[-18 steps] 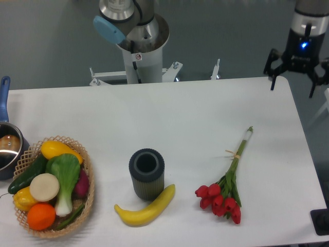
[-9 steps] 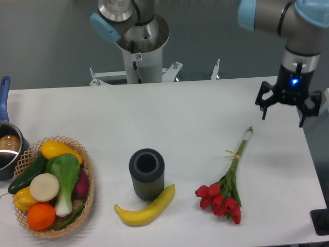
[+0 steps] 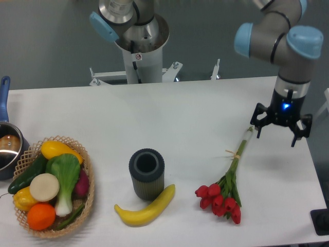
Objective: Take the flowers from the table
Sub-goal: 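Move the open gripper down toward the red tulip stems, then lower the open gripper over the tulip stems near the twine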
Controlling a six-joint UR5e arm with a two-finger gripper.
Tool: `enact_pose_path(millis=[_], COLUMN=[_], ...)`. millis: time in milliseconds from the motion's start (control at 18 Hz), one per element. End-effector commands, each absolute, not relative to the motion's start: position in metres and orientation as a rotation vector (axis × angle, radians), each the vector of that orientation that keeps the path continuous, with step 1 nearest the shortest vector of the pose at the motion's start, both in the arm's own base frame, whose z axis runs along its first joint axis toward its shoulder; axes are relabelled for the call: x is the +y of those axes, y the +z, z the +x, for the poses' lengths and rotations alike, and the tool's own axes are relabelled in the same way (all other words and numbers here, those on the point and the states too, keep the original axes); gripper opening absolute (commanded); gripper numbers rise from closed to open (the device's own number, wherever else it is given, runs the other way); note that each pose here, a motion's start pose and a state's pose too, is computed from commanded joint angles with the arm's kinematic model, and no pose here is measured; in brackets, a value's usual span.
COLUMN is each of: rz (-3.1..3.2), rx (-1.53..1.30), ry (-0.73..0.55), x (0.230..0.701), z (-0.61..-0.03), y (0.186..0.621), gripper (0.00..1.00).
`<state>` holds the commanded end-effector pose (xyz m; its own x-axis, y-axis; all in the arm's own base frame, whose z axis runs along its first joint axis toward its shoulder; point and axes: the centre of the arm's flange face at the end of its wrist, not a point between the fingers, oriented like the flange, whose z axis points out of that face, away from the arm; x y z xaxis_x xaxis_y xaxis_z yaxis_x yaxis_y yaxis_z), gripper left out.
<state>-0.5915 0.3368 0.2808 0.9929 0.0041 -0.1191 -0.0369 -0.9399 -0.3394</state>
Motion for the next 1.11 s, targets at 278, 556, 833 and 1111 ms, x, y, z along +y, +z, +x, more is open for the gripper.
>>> enact_pose_path(millis=[278, 556, 833, 1111], rz=[-2.808, -2.878, -2.889, -2.892], rx=[0.094, 0.182, 0.226, 0.224], ry=[0.108, 0.103, 0.049, 0.029], x=[0.34, 0.361, 0.387, 0.395], z=[-0.579, -0.566, -0.555, -0.55], y=[0.255, 0.237, 0.212, 0.206], gripper=[1.0, 1.0, 1.0, 1.0])
